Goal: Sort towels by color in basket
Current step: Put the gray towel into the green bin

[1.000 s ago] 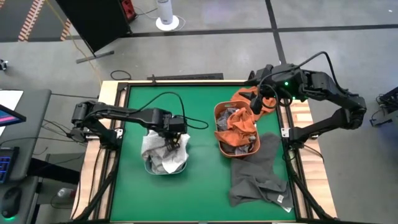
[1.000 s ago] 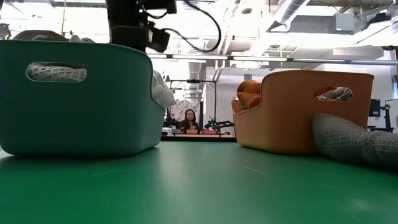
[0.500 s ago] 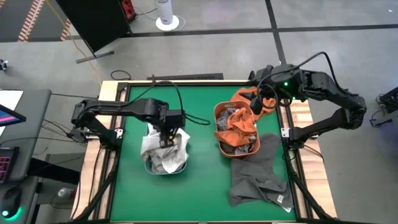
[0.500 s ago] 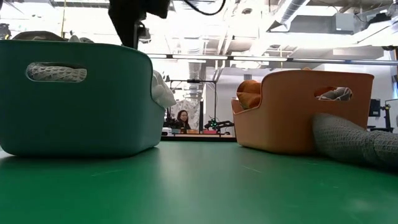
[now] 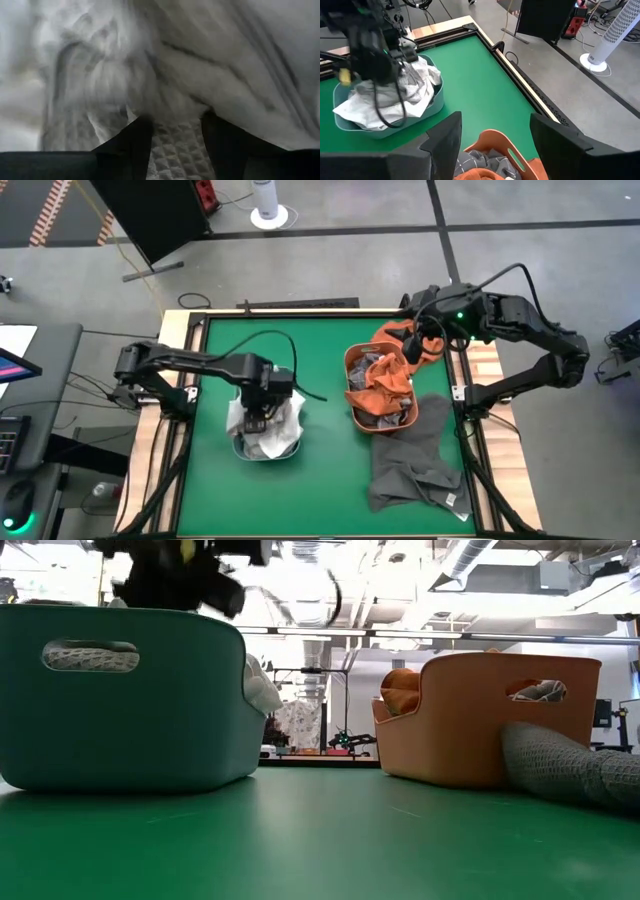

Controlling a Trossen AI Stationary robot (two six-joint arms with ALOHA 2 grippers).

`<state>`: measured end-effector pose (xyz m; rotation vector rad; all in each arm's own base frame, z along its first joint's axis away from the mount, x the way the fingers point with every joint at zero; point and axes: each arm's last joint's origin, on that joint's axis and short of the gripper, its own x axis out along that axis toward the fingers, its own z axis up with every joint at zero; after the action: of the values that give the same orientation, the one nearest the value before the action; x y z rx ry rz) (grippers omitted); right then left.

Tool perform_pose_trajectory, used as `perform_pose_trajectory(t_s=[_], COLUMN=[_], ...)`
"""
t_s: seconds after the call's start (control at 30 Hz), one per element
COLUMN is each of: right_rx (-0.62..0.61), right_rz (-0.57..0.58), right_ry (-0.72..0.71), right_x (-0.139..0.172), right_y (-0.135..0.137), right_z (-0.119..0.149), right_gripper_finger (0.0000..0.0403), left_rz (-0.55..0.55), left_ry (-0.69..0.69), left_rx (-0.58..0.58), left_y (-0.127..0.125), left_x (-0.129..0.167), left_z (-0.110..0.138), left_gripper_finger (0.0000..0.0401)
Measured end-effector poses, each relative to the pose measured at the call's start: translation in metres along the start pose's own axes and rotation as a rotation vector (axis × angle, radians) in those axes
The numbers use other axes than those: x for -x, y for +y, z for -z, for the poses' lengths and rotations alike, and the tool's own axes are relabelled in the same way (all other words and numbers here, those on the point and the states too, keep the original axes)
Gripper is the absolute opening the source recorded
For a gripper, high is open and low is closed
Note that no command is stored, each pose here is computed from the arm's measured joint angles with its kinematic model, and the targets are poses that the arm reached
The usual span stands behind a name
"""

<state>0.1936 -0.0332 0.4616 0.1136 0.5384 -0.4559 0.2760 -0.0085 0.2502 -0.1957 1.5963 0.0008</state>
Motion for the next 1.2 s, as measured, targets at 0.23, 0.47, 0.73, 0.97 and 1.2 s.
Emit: perform_pose_trajectory(t_s=[0.23,0.47,0.73,0.97,1.2], right_rx=[0.001,0.008,0.011,0.011,0.011], right_rz=[-0.001,0.0,0.0,0.0,-0.001], right_ry=[0.0,-0.001,-0.001,-0.001,-0.001], right_x=[0.0,0.0,0.0,0.0,0.0], right_y=[0.0,0.0,0.0,0.0,0.0], right_z=[0.0,0.0,0.0,0.0,0.0], right_gripper_finger=[0.0264,0.0264,0.0264,0.0264,0.0264], left_rz=[-0.004,-0.107,-0.124,-0.113,-0.023], left_ry=[-0.022,-0.019,0.011,0.027,0.009], left_rx=[0.043,0.044,0.001,-0.006,-0.039], left_y=[0.009,0.009,0.002,-0.001,-0.006], left_x=[-0.059,-0.039,0.018,0.061,0.073], left_z=[0.007,0.003,0.001,0.007,0.013], left_gripper_finger=[0.0165,0.0165,0.0165,0.0165,0.0165])
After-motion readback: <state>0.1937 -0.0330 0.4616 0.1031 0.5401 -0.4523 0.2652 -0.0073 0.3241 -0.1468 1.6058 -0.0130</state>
